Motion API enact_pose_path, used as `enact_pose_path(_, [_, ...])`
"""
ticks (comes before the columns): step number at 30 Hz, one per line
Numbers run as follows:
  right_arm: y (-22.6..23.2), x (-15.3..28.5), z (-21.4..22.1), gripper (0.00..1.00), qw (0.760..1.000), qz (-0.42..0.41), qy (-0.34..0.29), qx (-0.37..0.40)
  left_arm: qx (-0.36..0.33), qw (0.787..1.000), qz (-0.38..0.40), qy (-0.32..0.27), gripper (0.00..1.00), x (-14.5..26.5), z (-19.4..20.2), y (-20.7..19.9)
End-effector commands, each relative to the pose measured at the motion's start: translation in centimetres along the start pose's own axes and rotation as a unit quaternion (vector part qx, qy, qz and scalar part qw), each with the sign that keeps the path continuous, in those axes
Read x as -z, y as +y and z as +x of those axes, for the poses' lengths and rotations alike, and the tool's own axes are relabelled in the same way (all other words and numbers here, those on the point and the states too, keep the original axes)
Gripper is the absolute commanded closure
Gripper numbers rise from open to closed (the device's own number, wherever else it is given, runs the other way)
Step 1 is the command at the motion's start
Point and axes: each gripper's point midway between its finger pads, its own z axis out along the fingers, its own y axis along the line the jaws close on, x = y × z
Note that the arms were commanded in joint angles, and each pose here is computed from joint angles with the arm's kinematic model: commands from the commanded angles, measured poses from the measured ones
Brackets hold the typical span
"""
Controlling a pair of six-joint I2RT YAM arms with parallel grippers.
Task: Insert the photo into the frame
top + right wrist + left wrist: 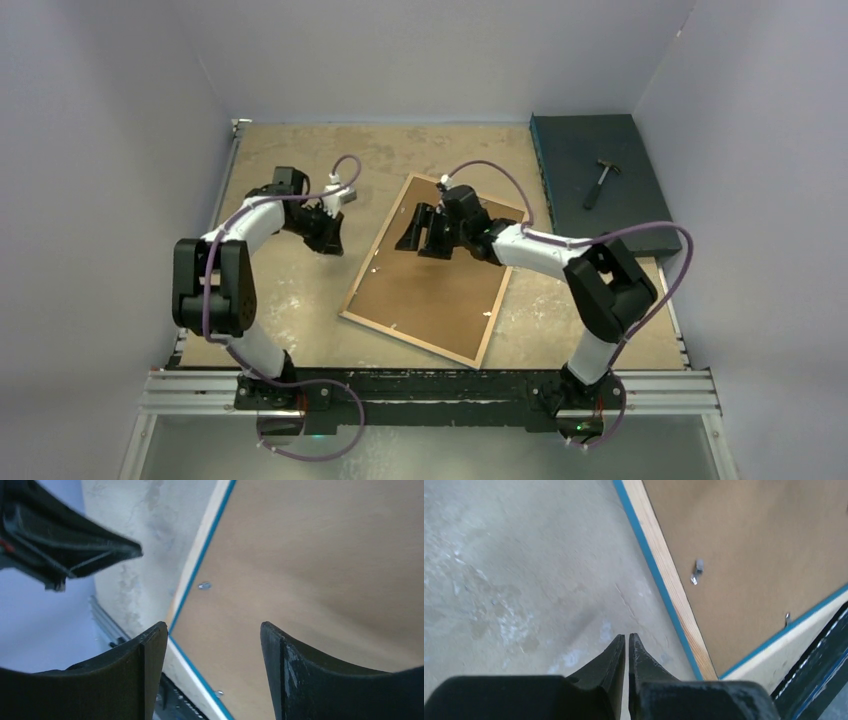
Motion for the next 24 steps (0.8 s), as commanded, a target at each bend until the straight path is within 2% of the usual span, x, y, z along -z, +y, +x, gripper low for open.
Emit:
enact_pose_path(1, [5.0, -2.2, 1.9, 0.30, 0.994, -0.077, 0.019, -0.078, 0.068, 0.994, 0.068, -0.047, 0.94, -1.1, -2.5, -0.6])
enact_pose_path(9, [6.9, -6.2, 6.4, 0.31, 0.990, -0.081, 0.075, -0.091, 0.050, 0.990, 0.125, -0.031, 0.92, -2.4, -1.2, -2.0])
enact_pose_path(18, [6.0, -7.8, 5.7, 0.35, 0.993, -0.058, 0.056, -0.089, 0.039, 0.984, 0.172, -0.024, 0.91, -2.8, 0.1, -3.6])
enact_pose_path(24, [5.5, -8.5, 5.3, 0.37, 0.995, -0.046, 0.045, -0.080, 0.032, 0.984, 0.172, -0.020, 0.89, -3.0, 0.4, -3.6])
